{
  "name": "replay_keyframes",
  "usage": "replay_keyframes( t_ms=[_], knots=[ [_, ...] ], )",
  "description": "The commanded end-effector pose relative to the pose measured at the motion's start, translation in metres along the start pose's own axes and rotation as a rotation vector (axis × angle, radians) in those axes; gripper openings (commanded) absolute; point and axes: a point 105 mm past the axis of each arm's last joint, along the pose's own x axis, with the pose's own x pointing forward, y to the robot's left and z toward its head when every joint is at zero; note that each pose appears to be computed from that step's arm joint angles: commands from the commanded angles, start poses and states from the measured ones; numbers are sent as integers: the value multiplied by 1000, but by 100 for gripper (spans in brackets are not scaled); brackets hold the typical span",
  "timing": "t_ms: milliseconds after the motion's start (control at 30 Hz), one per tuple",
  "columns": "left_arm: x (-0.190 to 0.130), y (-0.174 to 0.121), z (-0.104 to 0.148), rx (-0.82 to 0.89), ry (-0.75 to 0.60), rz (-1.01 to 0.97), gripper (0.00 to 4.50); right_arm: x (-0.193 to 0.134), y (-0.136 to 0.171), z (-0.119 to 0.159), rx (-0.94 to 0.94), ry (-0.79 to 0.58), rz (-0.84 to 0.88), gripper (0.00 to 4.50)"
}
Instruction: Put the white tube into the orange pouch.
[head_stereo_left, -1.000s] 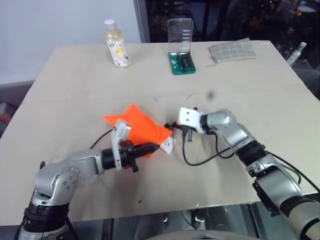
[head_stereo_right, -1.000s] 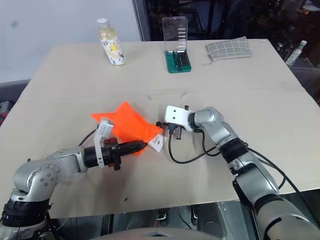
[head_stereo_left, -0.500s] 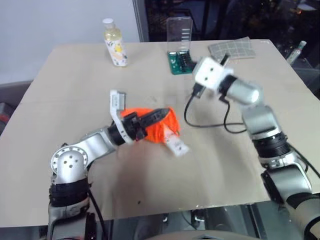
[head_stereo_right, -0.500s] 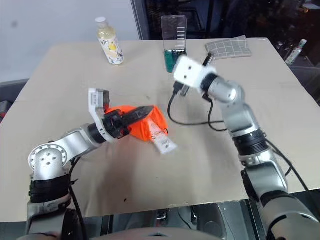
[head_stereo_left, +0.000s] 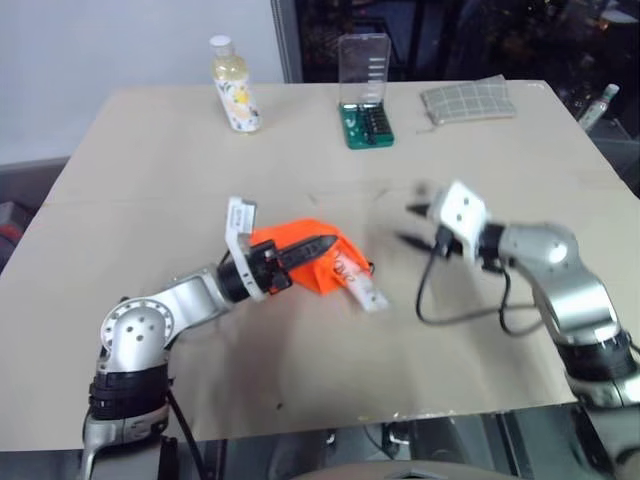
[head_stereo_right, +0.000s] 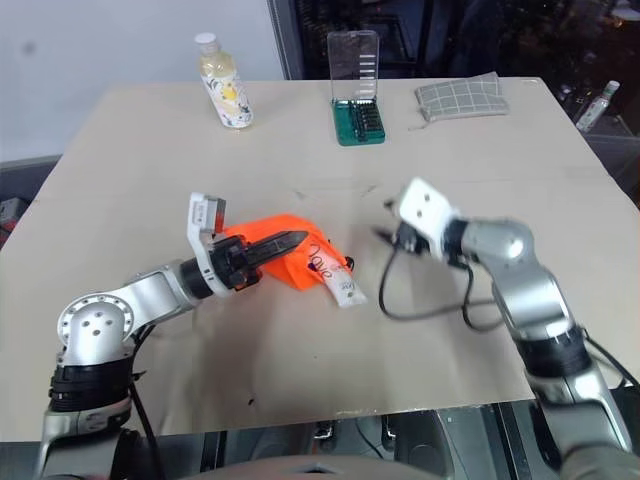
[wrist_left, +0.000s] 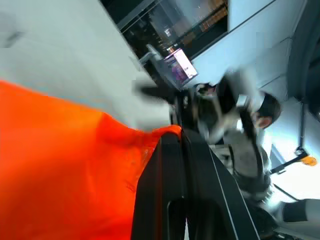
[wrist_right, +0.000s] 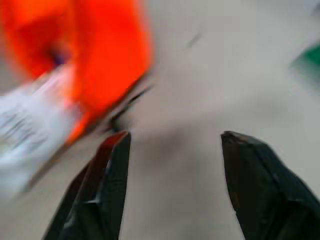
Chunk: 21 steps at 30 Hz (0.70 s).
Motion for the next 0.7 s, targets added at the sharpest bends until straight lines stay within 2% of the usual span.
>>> replay_keyframes(
  t_ms=[33,200,467,567,700],
  knots=[
    [-5,-9,7,29,-8,-35,0,3,15,7,16,-64,52,264],
    [-14,-8,19,37,15,-30,0,20,35,-13,112,-85,111,264],
    [-17,-15,46,46,18,-58,0,54,50,-14,173,-156,150,264],
    [-14,-18,48,50,24,-64,0,62,55,-7,188,-196,186,264],
    [-10,-20,48,53,28,-63,0,74,58,-7,136,-185,207,264]
  ],
)
